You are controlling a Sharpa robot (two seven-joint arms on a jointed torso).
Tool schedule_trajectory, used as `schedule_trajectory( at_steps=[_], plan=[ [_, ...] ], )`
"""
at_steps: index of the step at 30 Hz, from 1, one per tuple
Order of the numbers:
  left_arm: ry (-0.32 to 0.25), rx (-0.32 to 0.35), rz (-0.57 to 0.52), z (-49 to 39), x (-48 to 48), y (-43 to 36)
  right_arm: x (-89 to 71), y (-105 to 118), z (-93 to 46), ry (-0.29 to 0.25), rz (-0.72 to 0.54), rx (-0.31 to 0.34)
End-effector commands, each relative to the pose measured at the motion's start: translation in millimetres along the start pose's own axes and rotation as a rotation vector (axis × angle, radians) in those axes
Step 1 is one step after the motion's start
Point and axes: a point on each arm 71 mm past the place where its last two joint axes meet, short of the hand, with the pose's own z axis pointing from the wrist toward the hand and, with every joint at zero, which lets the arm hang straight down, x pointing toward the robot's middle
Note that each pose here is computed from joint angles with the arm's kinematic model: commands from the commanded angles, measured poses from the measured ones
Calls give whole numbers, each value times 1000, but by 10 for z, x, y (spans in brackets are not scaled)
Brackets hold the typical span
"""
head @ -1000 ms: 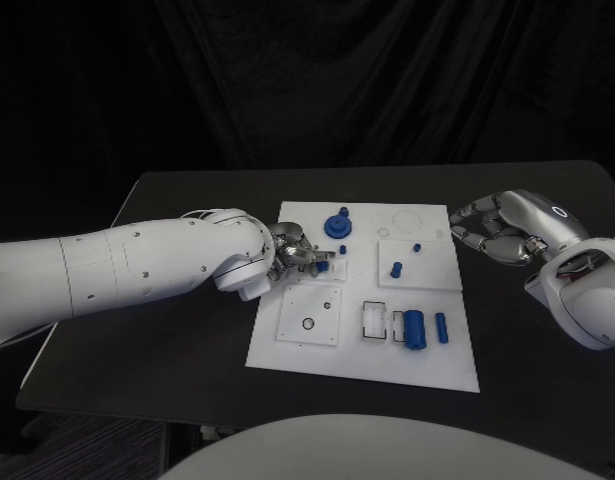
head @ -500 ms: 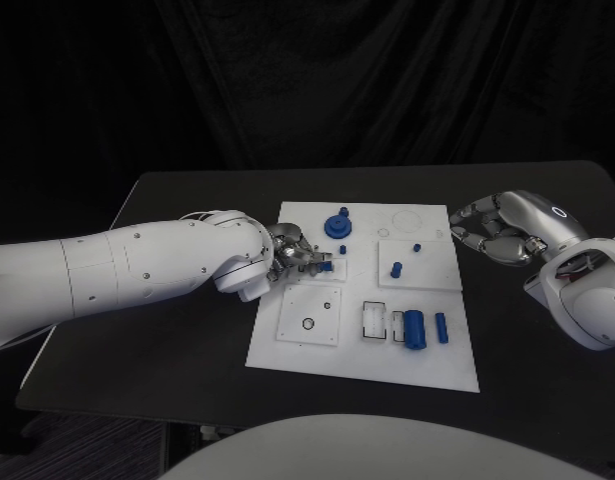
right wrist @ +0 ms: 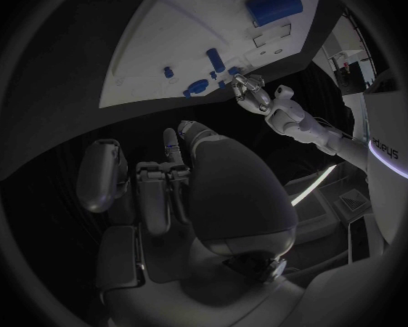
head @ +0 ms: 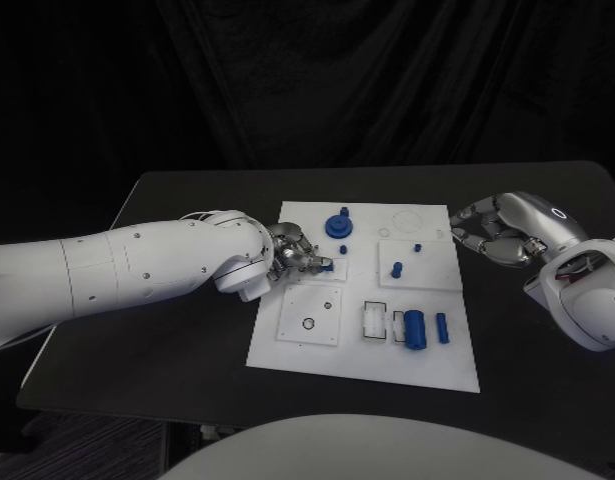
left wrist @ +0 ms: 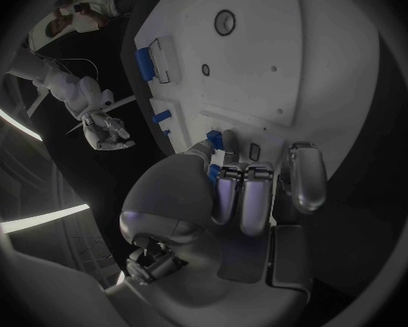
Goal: Assemble the parts on the task board
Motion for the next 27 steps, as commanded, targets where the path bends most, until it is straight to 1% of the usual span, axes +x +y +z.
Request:
schedule_trajectory(
  at_steps=[1, 5, 9, 14, 18, 21, 23, 27],
  plan=[
    [-40, 56, -23, -14, 8, -12, 11, -13, -7, 7, -1, 14],
    [-101, 108, -30, -59, -30, -27, 10, -17, -9, 7, -2, 15],
    [-168, 149, -15, -123, -69, -28, 8, -22, -13, 6, -2, 17],
    [-199, 161, -12, -186, -83, -12, 6, -31, -14, 7, -3, 20],
    [-200, 158, -9, -207, -87, -6, 8, -31, -10, 8, -3, 20],
    [-187, 147, -3, -202, -78, -12, 10, -30, -7, 8, -3, 20],
    [-172, 137, 3, -190, -67, -15, 10, -31, -8, 8, -4, 21],
    [-114, 96, 28, -140, -25, -20, 8, -35, -11, 8, -4, 22]
  ],
)
